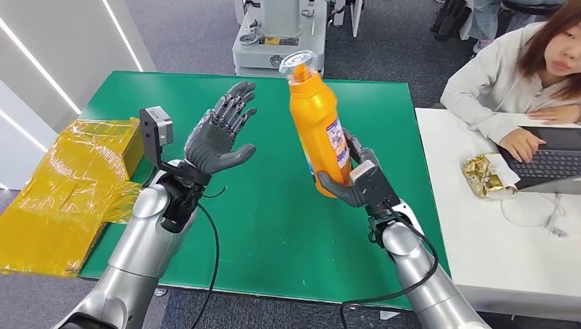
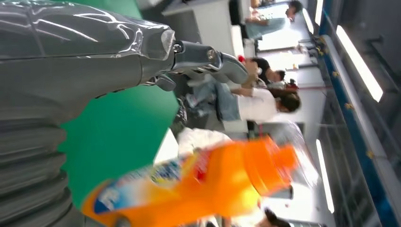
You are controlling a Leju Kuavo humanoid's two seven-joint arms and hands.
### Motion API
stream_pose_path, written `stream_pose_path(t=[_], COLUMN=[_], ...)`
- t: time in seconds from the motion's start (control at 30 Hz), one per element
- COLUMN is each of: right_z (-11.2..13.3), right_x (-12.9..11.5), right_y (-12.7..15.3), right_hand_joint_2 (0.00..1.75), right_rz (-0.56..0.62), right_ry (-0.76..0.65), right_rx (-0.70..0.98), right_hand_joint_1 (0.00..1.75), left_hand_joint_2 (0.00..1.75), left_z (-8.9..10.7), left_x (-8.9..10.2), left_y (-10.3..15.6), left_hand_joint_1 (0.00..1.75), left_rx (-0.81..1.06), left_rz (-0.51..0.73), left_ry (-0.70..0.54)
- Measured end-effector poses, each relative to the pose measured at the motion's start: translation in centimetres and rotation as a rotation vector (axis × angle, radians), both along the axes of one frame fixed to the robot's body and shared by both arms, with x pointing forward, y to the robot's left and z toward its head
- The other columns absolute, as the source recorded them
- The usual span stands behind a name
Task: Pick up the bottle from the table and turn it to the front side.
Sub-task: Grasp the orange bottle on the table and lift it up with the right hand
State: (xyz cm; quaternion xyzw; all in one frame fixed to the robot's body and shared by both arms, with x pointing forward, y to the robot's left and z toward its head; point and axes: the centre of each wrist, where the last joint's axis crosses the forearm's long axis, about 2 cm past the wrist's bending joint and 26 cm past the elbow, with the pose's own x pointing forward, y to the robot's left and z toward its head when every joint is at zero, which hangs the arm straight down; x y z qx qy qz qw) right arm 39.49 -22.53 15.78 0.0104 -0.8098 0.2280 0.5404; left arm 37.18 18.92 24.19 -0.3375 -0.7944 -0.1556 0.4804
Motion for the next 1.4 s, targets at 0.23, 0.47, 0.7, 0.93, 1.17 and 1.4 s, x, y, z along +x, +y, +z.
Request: stream_pose_path(t=[0.23,0.47,0.7,0.93,1.17,1.4], right_z=[0.8,1.6,2.3,2.2,2.0,1.9], right_x=[1.2,1.8,1.9,1.7,1.6,1.6], right_y=[2.1,3.6,5.3,5.8,5.9,5.9], right_hand_joint_2=[1.75,1.75,1.75,1.75,1.75,1.75], right_rz=[0.055,0.090,0.125,0.133,0.139,0.119], right_ry=[0.013,0.006,-0.036,-0.048,-0.046,-0.039], right_rx=[-0.050,-0.071,-0.128,-0.158,-0.171,-0.175], right_hand_joint_1=[1.75,1.75,1.75,1.75,1.74,1.73], left_hand_joint_2=[1.75,1.75,1.75,1.75,1.75,1.75], left_z=[1.7,1.9,1.4,0.8,0.6,0.9], left_x=[0.8,1.0,1.5,2.0,2.3,2.6], left_y=[-1.0,-1.2,-0.8,-0.1,0.2,0.6], left_hand_joint_1=[0.00,0.00,0.00,0.00,0.75,1.75], left_rx=[0.003,0.009,0.040,0.062,0.072,0.031], left_rz=[-0.045,-0.029,0.042,0.063,0.067,0.051], left_ry=[-0.011,-0.010,-0.001,0.014,0.025,0.045])
